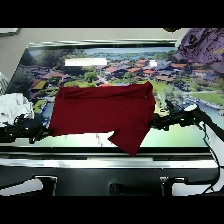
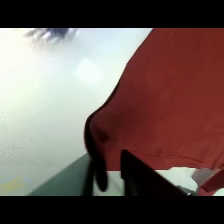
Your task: Fold the clothes and pants, and hang the long-sleeved shirts on hangers.
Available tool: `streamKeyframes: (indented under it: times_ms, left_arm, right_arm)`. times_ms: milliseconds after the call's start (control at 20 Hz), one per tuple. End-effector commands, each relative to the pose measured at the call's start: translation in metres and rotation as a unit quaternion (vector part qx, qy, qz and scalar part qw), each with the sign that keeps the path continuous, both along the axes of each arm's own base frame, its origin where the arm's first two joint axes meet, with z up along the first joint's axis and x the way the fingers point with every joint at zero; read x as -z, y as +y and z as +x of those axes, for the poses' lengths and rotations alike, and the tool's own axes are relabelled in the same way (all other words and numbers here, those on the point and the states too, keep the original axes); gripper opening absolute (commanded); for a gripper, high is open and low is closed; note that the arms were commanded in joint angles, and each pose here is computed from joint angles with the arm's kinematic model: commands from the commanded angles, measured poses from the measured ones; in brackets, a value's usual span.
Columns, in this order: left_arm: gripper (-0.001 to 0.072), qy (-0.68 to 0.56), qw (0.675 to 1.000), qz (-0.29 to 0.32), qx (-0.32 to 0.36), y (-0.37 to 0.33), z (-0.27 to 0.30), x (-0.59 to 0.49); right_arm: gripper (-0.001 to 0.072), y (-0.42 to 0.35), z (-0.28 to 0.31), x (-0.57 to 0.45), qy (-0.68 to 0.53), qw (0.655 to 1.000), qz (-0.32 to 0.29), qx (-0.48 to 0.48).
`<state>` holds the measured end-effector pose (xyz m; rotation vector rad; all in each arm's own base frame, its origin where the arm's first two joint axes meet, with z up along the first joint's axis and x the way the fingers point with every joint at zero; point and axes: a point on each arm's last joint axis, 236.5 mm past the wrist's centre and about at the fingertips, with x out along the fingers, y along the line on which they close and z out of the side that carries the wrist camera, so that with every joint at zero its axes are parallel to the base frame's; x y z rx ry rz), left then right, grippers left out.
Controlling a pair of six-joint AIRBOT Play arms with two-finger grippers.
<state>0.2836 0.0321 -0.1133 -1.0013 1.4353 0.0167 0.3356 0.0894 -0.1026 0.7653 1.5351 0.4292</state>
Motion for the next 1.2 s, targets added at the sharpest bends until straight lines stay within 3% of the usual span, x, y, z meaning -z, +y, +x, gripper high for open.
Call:
streamKeyframes:
  times_ms: [0, 200, 400, 550, 700, 850, 950, 1150]
  left_arm:
    - [0.0019, 0.000, 1.000, -0.009, 0.002, -0.004, 0.000, -0.003]
    - [0.0016, -0.021, 1.000, 0.001, 0.017, 0.000, 0.010, -0.011]
    - [0.0016, -0.115, 0.990, 0.058, 0.052, 0.009, 0.079, -0.072]
    - [0.0016, -0.241, 0.960, 0.128, 0.060, 0.018, 0.158, -0.184]
    - [0.0016, -0.372, 0.901, 0.220, 0.029, 0.036, 0.199, -0.338]
    - [0.0016, -0.466, 0.834, 0.294, -0.026, 0.047, 0.176, -0.478]
    - [0.0016, -0.500, 0.798, 0.330, -0.057, 0.045, 0.134, -0.534]
    - [0.0016, -0.506, 0.763, 0.388, -0.110, 0.042, 0.035, -0.569]
  right_arm:
    - [0.0025, 0.001, -0.002, -0.001, 0.002, 1.000, 0.003, -0.004]
    - [0.0024, 0.004, 0.006, -0.018, -0.028, 1.000, 0.008, -0.005]
    - [0.0023, 0.007, 0.071, -0.087, -0.164, 0.986, -0.022, -0.003]
    - [0.0024, 0.013, 0.131, -0.178, -0.282, 0.958, -0.060, -0.011]
    - [0.0024, -0.003, 0.167, -0.306, -0.410, 0.906, -0.103, 0.015]
    - [0.0023, -0.022, 0.147, -0.438, -0.530, 0.831, -0.164, 0.038]
    - [0.0023, -0.026, 0.101, -0.516, -0.601, 0.775, -0.188, 0.058]
    - [0.0023, -0.044, -0.003, -0.597, -0.665, 0.696, -0.249, 0.102]
